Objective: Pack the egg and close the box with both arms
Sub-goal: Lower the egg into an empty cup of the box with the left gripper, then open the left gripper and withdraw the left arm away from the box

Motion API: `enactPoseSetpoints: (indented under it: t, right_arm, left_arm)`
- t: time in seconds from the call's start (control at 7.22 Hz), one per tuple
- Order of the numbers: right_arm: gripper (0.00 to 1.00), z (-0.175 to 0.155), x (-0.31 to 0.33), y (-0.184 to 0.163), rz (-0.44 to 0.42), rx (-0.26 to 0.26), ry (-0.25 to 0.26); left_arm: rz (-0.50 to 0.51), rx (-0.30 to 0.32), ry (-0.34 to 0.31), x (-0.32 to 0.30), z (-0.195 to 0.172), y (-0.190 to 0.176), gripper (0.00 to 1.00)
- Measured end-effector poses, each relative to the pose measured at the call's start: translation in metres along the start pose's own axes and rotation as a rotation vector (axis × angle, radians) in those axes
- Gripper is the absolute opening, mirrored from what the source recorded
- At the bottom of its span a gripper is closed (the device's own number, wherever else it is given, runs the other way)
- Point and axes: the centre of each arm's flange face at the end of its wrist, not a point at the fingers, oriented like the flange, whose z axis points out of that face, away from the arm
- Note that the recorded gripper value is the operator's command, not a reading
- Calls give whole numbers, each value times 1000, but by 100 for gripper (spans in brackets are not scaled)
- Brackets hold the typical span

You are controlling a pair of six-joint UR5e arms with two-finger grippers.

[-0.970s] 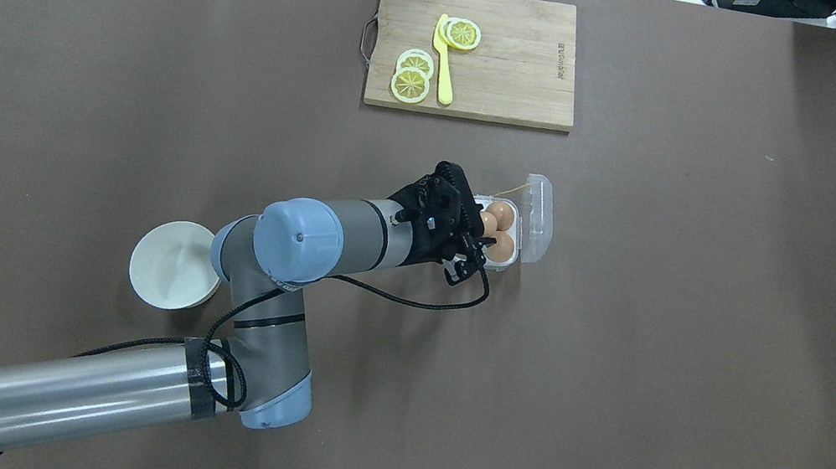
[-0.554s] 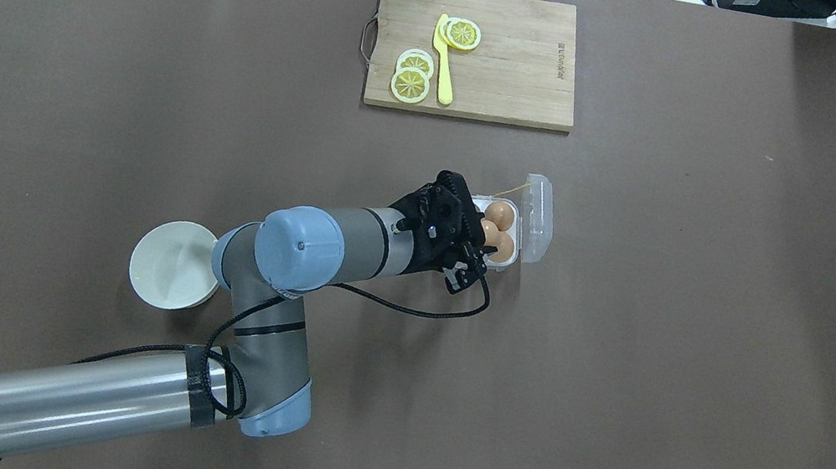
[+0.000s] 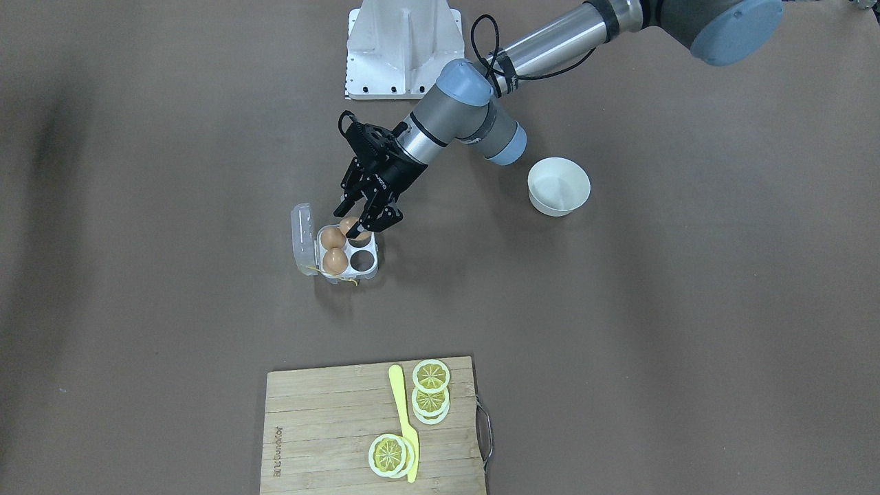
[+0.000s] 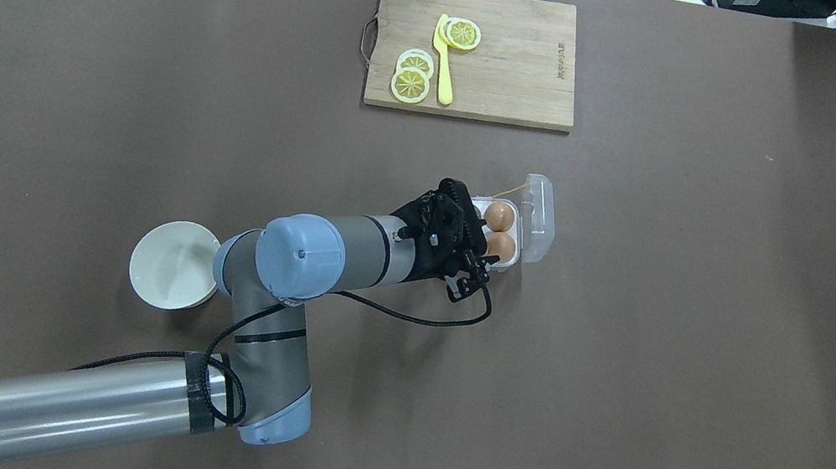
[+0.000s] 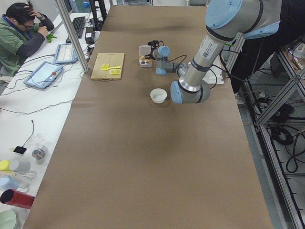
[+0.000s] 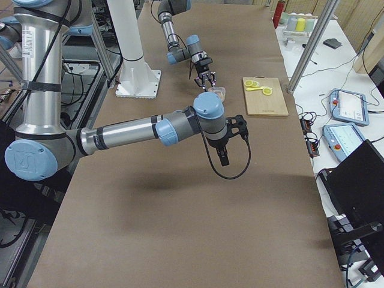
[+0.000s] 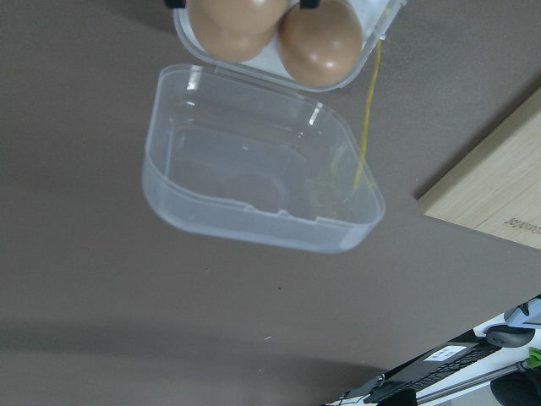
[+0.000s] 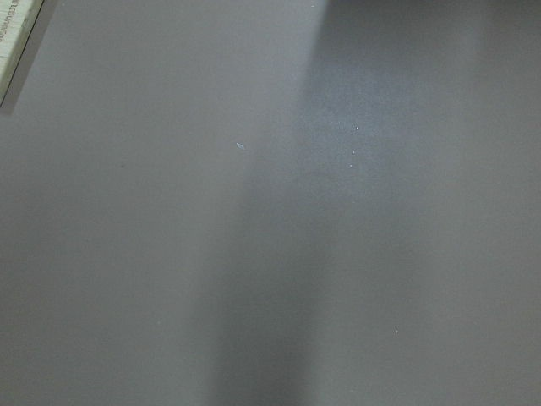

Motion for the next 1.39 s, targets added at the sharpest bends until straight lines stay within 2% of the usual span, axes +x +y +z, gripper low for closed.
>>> enactPoseSetpoints:
  t: [0.28,0.42,0.55,0.69,0.83,1.11,1.25,1.39]
  right_arm:
    - [100,0,0,0,-1,1,0]
    - [100,0,0,0,-1,1,-1]
    - [100,-1,0,0,-1,1,-1]
    - [100,-1,-1,0,0,1,-1]
    - [100,0,-1,0,1,0,-1]
    - [100,0,-2,0,25,-3,-7]
    - [100,3,-5,0,59,-8,-14]
    - [100,6,-12,-2,86,-12,-22]
  left_arm:
    - [-3,8,2,1,-2,-3,64]
    - [-5,13,2,0,-3,-6,68]
    - [-9,21,2,-1,-6,-11,79]
    - [-32,34,1,-3,-11,-19,78]
    - [-120,49,4,-5,-16,-28,73]
    - [-515,68,36,-7,-26,-43,78]
    - [-662,61,41,-19,-35,-54,87]
    - [-736,26,22,-46,-46,-70,98]
